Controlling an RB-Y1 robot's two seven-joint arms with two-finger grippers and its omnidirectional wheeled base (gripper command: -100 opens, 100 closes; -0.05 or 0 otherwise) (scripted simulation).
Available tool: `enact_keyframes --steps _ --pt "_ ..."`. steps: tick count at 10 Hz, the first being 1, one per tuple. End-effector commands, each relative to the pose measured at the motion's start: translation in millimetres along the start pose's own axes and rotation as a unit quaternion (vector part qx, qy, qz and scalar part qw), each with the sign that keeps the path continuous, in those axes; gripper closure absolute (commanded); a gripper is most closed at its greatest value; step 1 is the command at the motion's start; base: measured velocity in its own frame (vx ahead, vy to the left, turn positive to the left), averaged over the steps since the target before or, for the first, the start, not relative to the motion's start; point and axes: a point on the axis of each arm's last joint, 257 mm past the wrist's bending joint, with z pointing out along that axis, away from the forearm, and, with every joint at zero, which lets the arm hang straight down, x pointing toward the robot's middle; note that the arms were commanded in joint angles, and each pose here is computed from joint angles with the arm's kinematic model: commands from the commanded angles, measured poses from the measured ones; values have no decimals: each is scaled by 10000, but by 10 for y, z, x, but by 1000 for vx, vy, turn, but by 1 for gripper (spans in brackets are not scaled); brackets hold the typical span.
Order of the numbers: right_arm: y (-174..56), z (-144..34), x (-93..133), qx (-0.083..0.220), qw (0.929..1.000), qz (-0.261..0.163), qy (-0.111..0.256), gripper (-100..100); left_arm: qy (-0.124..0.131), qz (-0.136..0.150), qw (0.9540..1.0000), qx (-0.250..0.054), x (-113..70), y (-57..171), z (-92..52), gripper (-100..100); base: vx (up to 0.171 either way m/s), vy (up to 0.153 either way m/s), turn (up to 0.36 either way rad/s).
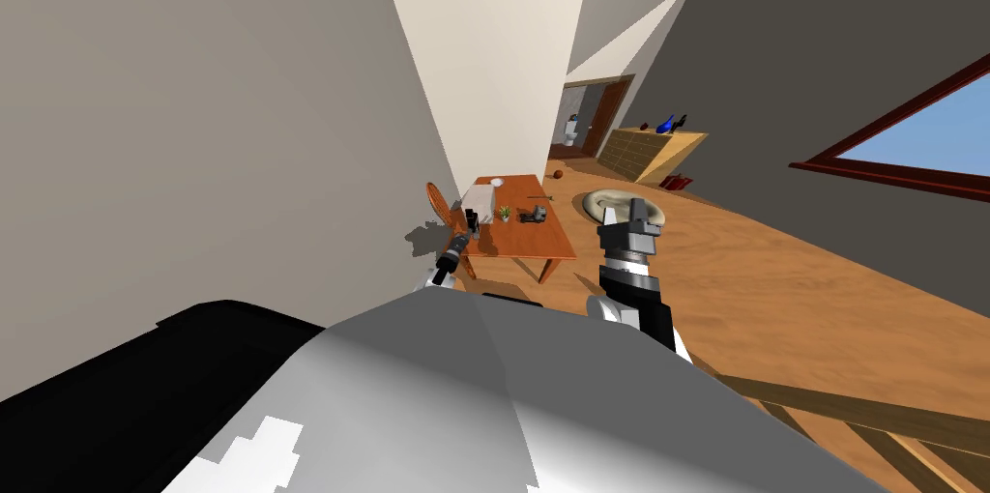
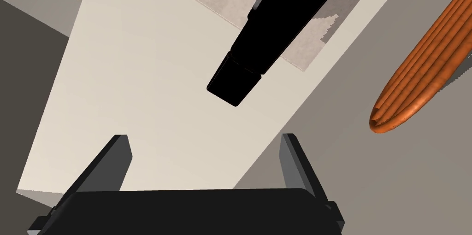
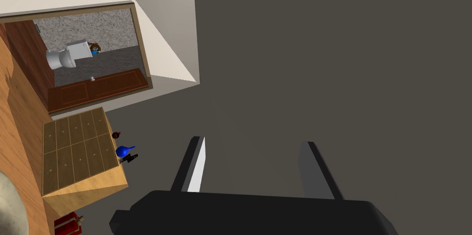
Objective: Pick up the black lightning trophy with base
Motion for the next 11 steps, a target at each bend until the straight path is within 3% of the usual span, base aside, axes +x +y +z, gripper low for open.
enact_keyframes --steps 1,4,6,10,11 --pt "0 0 0 0 10000 0 0 0 136 251 9995 -124 93 149 25 -100 80 -42 9" --pt "0 0 0 0 10000 0 0 0 366 665 9966 -328 244 388 78 -100 107 -33 16" --pt "0 0 0 0 10000 0 0 0 440 792 9951 -392 287 465 92 -100 52 -19 11" --pt "0 0 0 0 10000 0 0 0 696 1248 9879 -610 416 747 130 -100 78 -29 21" --pt "0 0 0 0 10000 0 0 0 795 1433 9841 -691 451 862 142 -100 95 -38 21"
